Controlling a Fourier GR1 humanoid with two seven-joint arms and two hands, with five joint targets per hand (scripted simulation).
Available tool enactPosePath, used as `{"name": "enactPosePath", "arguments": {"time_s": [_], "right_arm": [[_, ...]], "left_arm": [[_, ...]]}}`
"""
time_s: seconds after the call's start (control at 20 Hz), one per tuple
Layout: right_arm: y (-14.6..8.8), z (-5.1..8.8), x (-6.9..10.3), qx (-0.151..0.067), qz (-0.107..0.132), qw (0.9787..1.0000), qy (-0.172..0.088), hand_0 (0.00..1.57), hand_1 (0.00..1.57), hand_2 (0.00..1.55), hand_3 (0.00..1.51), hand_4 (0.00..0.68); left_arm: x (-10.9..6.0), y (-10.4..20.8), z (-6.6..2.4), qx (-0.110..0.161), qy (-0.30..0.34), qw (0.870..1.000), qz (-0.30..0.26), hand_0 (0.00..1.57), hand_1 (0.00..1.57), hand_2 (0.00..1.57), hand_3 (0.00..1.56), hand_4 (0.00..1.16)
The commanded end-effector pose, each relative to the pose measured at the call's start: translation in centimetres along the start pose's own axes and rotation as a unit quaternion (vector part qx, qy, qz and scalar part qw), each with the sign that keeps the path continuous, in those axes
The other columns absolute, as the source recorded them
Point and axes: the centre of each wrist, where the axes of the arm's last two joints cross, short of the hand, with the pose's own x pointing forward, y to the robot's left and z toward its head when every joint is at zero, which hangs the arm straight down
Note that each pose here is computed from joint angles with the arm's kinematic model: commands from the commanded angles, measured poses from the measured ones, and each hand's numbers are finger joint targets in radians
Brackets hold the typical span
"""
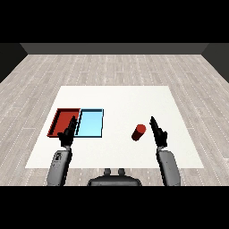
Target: Pick the red can and put it in the red box
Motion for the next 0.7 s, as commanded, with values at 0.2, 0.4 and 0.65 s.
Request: {"name": "enactPosePath", "arguments": {"time_s": [0.2, 0.4, 0.65], "right_arm": [[-10.7, 5.3, -1.1, -0.022, -0.031, 0.9991, -0.018, 0.00, 0.00, 0.00, 0.00, 0.000], [-11.4, 5.4, 0.1, -0.004, -0.074, 0.9845, -0.159, 0.00, 0.00, 0.00, 0.00, 0.000], [-13.9, 7.1, -1.6, 0.018, -0.095, 0.9791, -0.179, 0.00, 0.00, 0.00, 0.00, 0.000]], "left_arm": [[-0.1, -0.7, 0.33, -0.023, -0.001, 1.000, 0.007, 0.00, 0.00, 0.00, 0.00, 0.00], [2.3, -0.3, -0.03, -0.001, -0.206, 0.977, 0.056, 0.00, 0.00, 0.00, 0.00, 0.00], [0.6, -1.2, 0.50, -0.008, -0.229, 0.971, 0.062, 0.00, 0.00, 0.00, 0.00, 0.00]]}}
